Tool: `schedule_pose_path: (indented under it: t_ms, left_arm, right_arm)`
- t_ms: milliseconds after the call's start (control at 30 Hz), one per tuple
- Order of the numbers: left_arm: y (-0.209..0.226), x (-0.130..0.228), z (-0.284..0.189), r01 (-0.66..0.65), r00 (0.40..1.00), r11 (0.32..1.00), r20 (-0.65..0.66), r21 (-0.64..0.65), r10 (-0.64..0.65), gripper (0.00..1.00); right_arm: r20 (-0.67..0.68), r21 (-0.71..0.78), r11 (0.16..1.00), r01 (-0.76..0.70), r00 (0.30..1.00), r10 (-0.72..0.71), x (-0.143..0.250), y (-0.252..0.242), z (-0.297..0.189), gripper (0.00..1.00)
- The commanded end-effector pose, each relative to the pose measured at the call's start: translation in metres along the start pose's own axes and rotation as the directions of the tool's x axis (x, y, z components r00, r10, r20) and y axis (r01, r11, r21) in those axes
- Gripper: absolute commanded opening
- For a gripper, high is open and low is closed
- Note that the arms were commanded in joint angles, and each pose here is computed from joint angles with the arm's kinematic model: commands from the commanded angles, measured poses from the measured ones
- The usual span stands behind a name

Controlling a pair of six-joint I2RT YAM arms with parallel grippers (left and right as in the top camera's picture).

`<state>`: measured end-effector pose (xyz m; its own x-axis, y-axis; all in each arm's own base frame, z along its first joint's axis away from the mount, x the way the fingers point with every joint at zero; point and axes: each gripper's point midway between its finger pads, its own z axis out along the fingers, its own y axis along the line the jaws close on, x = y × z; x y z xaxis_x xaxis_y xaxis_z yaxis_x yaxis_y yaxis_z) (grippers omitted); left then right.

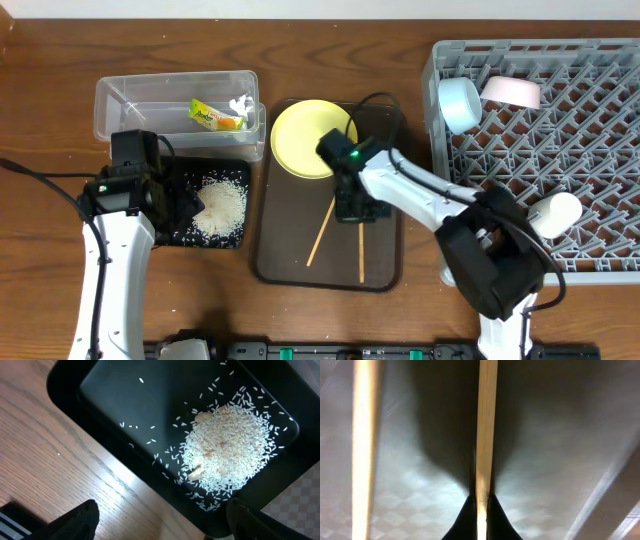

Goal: Sort waste into correct bins and load items into the dishwasher rack
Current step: 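Carry chopstick with right gripper and stand it in dish rack, then return right gripper to tray and grasp the second chopstick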

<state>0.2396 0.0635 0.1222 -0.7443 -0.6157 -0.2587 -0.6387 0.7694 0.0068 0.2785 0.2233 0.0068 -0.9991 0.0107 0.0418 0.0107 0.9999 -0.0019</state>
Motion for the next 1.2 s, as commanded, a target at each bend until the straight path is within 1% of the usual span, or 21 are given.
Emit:
schedule_pose_path:
  t_ms: [0,100,200,300,400,533,633,733,833,900,967,1000,1033,1167]
  left_arm:
    - [0.002,-0.002,-0.002,0.012,1.000,1.000,0.009,-0.002,-0.012,0.84]
    - [0.002,-0.002,-0.002,0.012,1.000,1.000,0.009,-0.002,-0.012,0.84]
    - [0.002,-0.002,-0.002,0.012,1.000,1.000,0.009,-0.002,-0.012,0.84]
    - [0.001,-0.002,-0.002,0.012,1.000,1.000,0.009,-0.002,-0.012,0.84]
    - [0.001,-0.002,-0.002,0.012,1.000,1.000,0.009,-0.002,-0.012,0.84]
    - [0.001,-0.002,-0.002,0.012,1.000,1.000,0.009,-0.002,-0.012,0.84]
    - [0.001,-0.002,-0.002,0.012,1.000,1.000,0.009,-0.002,-0.012,0.84]
    - [0.001,-0.002,-0.002,0.012,1.000,1.000,0.009,-0.002,-0.012,0.84]
    - [0.001,-0.002,-0.002,0.012,1.000,1.000,0.009,-0.002,-0.012,0.84]
    - [0.001,-0.002,-0.002,0.012,1.000,1.000,0.009,-0.002,-0.012,0.84]
    - [0.002,-0.002,-0.002,0.012,1.000,1.000,0.009,-0.002,-0.012,0.84]
    - [0.002,-0.002,-0.002,0.012,1.000,1.000,0.009,-0.002,-0.012,0.84]
    - [0.002,-0.002,-0.002,0.012,1.000,1.000,0.009,-0.002,-0.012,0.84]
    - [0.001,-0.002,-0.002,0.012,1.000,1.000,0.009,-0.002,-0.012,0.84]
  right_arm:
    - [0.120,-0.057,0.998,0.024,0.993,-0.017,-0.026,-0.020,-0.046,0.01]
    - [0.212,-0.086,0.991,0.099,0.974,-0.079,-0.040,-0.040,-0.083,0.01]
    - [0.289,-0.073,0.982,0.174,0.946,-0.147,-0.044,-0.072,-0.121,0.01]
    - [0.319,-0.051,0.984,0.170,0.936,-0.145,-0.040,-0.109,-0.145,0.01]
    - [0.315,-0.036,0.989,0.145,0.941,-0.126,-0.037,-0.138,-0.154,0.01]
    - [0.273,-0.020,0.994,0.111,0.957,-0.101,-0.033,-0.168,-0.149,0.01]
    - [0.243,-0.017,0.996,0.089,0.966,-0.082,-0.029,-0.178,-0.139,0.01]
    - [0.231,-0.012,0.995,0.104,0.968,-0.098,-0.028,-0.179,-0.128,0.02]
    - [0.241,-0.012,0.995,0.103,0.966,-0.097,-0.030,-0.178,-0.117,0.12]
    - [0.252,-0.013,0.995,0.103,0.963,-0.096,-0.033,-0.178,-0.113,0.16]
    - [0.264,-0.013,0.995,0.103,0.960,-0.096,-0.036,-0.177,-0.112,0.26]
    - [0.273,-0.013,0.995,0.103,0.957,-0.096,-0.038,-0.177,-0.113,0.33]
    - [0.284,-0.014,0.995,0.103,0.954,-0.095,-0.040,-0.177,-0.114,0.38]
    - [0.350,-0.040,0.995,0.091,0.934,-0.071,-0.056,-0.170,-0.132,0.46]
